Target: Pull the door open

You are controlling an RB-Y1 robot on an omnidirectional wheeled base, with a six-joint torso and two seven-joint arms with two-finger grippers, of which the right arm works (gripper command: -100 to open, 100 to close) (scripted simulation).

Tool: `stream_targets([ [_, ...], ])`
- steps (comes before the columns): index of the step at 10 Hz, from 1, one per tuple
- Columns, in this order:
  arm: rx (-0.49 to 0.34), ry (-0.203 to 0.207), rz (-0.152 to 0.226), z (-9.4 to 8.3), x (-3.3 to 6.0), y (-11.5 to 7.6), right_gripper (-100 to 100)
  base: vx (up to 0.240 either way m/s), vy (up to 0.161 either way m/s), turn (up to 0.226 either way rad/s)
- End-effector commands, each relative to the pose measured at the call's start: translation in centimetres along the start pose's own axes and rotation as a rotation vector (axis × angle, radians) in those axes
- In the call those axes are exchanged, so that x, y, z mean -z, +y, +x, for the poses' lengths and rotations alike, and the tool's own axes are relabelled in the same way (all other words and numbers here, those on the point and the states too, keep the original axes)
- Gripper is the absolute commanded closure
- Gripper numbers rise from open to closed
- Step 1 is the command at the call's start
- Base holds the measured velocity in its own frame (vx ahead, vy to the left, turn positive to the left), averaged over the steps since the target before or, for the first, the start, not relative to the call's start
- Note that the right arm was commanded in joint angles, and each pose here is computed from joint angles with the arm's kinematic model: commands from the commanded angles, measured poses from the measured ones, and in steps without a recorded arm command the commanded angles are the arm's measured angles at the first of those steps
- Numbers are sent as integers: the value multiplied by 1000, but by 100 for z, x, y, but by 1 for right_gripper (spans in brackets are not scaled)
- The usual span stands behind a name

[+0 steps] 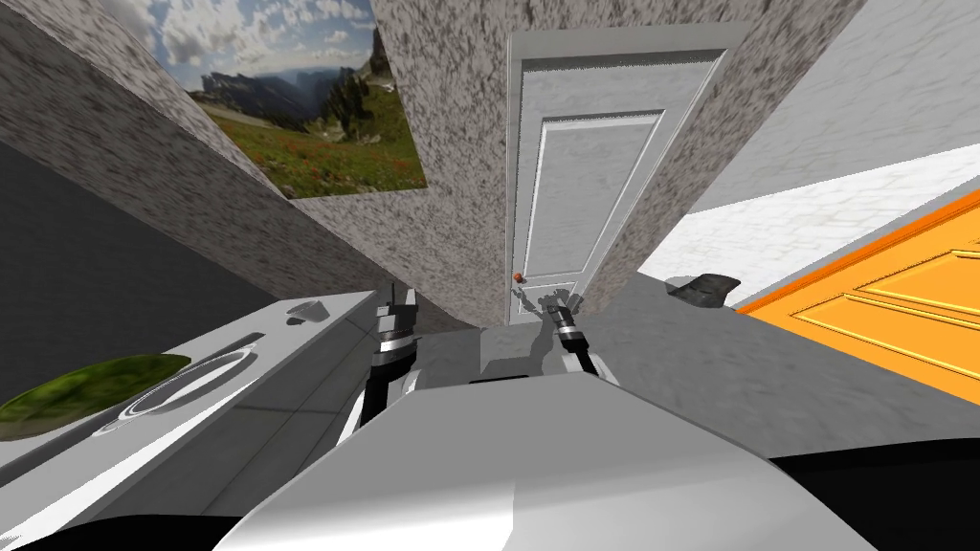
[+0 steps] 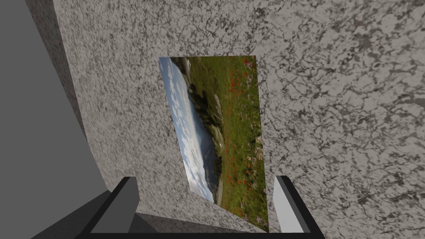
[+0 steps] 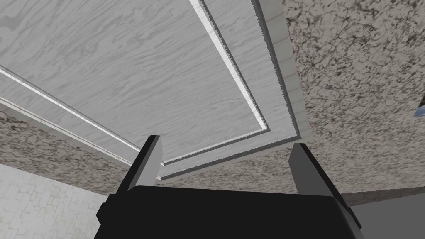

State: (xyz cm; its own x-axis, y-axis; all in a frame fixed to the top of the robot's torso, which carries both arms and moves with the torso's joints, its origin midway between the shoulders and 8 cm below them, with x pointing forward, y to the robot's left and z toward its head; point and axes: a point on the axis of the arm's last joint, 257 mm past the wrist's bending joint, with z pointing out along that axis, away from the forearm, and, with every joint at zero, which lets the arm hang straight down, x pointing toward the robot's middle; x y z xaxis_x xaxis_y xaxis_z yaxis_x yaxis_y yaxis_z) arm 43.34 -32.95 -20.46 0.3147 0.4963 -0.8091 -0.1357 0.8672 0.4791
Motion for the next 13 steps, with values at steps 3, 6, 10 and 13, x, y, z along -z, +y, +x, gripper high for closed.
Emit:
stream_targets([
  [3, 109, 50, 32, 242, 67, -229, -100, 88, -3, 35],
  [6, 167, 79, 47, 384, 115, -344, -100, 93, -8, 22],
  [10, 270, 136, 71, 648, 216, -533, -100, 76, 5, 29],
  [13, 335, 179, 85, 840, 303, -649, -100, 108, -10, 27],
])
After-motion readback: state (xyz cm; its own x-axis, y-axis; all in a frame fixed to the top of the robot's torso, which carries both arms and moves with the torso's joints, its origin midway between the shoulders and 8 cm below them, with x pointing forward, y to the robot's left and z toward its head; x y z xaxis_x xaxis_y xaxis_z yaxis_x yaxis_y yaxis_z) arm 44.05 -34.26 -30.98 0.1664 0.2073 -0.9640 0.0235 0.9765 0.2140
